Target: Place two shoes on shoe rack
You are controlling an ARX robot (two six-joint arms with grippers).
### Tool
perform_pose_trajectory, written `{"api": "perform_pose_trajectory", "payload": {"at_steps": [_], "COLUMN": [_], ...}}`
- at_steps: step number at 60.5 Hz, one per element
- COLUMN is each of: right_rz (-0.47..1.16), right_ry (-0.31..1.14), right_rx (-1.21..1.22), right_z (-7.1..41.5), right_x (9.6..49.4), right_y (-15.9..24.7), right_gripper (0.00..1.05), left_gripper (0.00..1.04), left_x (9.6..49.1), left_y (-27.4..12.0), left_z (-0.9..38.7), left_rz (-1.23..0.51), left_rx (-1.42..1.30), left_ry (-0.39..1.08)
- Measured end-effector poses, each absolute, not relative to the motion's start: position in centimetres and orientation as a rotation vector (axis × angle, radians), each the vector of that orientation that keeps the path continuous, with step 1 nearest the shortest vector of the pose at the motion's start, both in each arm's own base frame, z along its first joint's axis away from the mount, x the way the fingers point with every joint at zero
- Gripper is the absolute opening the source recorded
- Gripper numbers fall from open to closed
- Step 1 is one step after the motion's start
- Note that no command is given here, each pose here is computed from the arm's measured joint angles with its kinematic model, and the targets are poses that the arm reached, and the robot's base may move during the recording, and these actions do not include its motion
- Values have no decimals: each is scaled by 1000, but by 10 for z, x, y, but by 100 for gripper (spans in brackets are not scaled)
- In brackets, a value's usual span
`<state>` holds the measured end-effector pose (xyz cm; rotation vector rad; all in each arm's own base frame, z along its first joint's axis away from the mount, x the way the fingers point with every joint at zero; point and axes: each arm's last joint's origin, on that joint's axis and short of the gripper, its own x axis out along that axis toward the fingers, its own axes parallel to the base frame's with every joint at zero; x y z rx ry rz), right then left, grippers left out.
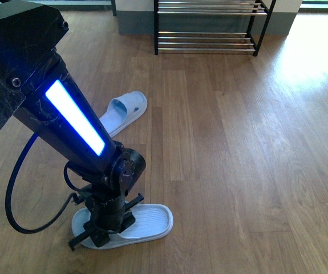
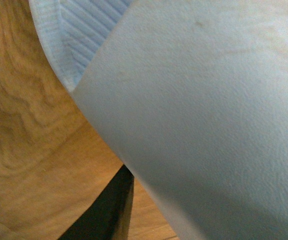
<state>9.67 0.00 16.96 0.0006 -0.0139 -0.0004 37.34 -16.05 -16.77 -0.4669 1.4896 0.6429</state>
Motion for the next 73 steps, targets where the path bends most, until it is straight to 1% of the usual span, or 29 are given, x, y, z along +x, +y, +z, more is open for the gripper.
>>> {"api": "perform_pose_trajectory", "payload": {"at_steps": [3,11,13,18,24,30,35,42,47,50,53,59,67,73], "right_rz": [0,0,0,0,0,0,0,-1,0,0,0,0,0,0], "right_ry": [-14,-14,-14,-14,-14,-14,-14,-14,-14,-14,-14,-14,-14,-14], "right_rx": [1,1,1,1,1,1,1,1,1,1,1,1,1,1], "right_z": [169,170,170,170,170,170,170,170,170,170,169,170,170,169], "right_x": [97,97,97,97,97,97,97,97,97,97,97,97,97,97], "right_y": [0,0,0,0,0,0,0,0,0,0,0,0,0,0], "right_gripper": [95,95,95,95,95,95,95,95,95,95,95,95,95,95], "left_gripper": [16,2,2,2,2,2,2,2,2,2,2,2,2,2], "left_x": [375,379,381,387,396,400,399,390,374,358,346,300,251,215], "left_y": [-158,-153,-152,-148,-143,-137,-128,-112,-96,-85,-79,-65,-61,-61], "left_z": [-167,-160,-158,-146,-123,-99,-68,-20,20,45,59,102,136,149], "left_rz": [585,458,431,359,270,242,225,220,256,287,316,428,545,624], "left_rx": [-357,-128,-95,50,207,356,513,625,656,662,657,631,569,519], "left_ry": [1483,1430,1418,1331,1236,1111,975,831,731,684,658,541,437,374]}}
